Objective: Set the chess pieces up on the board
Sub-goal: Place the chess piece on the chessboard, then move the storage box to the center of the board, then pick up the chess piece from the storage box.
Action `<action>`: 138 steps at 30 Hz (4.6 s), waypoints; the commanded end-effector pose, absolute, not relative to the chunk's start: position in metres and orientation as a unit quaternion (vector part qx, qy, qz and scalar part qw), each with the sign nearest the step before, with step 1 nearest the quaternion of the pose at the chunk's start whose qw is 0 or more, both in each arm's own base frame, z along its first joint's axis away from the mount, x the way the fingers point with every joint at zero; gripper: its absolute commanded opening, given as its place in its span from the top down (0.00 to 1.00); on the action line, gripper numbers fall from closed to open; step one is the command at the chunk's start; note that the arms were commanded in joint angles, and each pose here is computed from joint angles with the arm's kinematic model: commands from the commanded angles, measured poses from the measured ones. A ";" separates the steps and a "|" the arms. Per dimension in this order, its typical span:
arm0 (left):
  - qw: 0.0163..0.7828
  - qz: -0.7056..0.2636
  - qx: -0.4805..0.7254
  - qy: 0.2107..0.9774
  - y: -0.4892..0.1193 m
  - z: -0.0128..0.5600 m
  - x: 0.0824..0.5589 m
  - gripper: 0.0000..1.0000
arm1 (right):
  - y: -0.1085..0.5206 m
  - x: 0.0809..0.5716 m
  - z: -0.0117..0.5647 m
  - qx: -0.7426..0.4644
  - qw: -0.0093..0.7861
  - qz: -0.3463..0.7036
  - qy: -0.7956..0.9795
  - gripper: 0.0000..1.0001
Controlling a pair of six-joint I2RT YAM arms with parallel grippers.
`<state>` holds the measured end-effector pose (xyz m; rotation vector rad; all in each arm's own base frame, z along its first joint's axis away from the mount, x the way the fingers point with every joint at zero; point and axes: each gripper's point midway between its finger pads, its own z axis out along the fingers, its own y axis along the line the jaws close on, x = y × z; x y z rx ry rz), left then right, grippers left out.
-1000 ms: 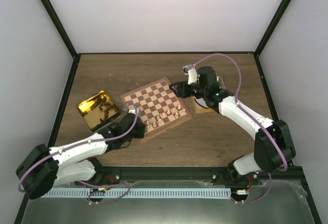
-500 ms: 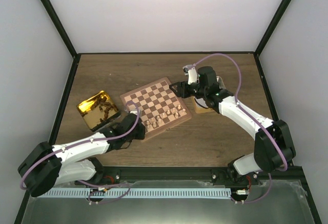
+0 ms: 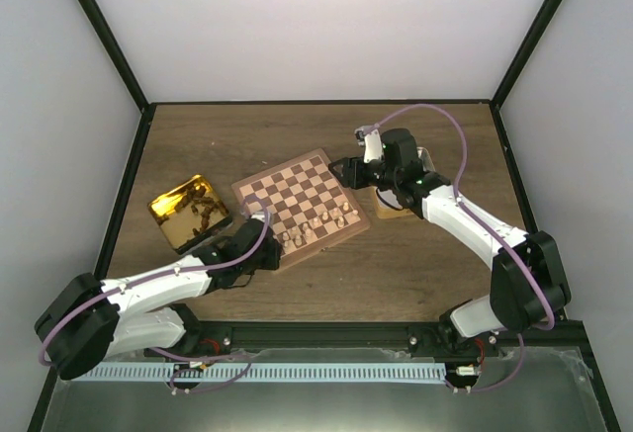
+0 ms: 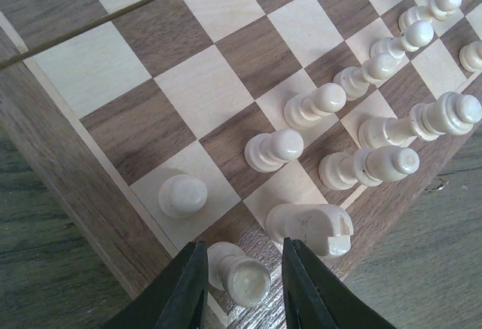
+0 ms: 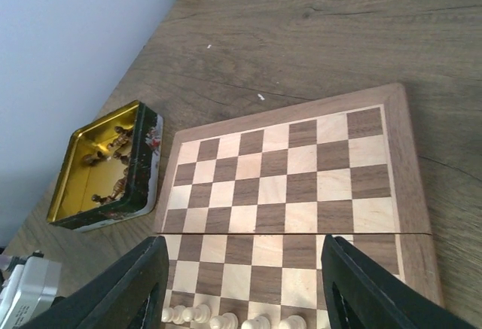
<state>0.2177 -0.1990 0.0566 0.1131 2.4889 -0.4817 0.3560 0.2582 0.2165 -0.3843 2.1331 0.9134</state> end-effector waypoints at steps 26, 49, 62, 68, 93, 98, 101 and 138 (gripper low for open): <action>0.523 -0.214 -0.005 0.825 -0.167 0.238 0.247 0.46 | 0.083 0.359 0.149 0.106 0.323 0.044 0.939 0.36; 0.516 -0.208 0.014 0.831 -0.176 0.224 0.251 0.44 | 0.141 0.356 0.070 -0.016 0.177 0.080 0.981 0.44; 0.516 -0.201 0.019 0.833 -0.177 0.219 0.252 0.44 | 0.117 0.279 0.054 -0.001 0.090 0.047 0.995 0.53; 0.516 -0.202 0.021 0.832 -0.178 0.220 0.253 0.43 | 0.081 0.257 0.049 0.089 0.080 -0.026 0.992 0.45; 0.515 -0.177 0.012 0.839 -0.173 0.214 0.261 0.41 | 0.009 0.315 0.048 0.344 0.198 -0.138 0.907 0.55; 0.513 -0.178 0.012 0.840 -0.173 0.213 0.262 0.41 | 0.025 0.326 0.037 0.339 0.200 -0.083 0.916 0.56; 0.512 -0.177 0.012 0.841 -0.172 0.213 0.262 0.41 | 0.032 0.331 0.031 0.340 0.204 -0.045 0.917 0.64; 0.492 -0.206 0.015 0.846 -0.186 0.211 0.263 0.41 | 0.080 0.353 0.090 0.193 0.297 0.152 0.923 0.97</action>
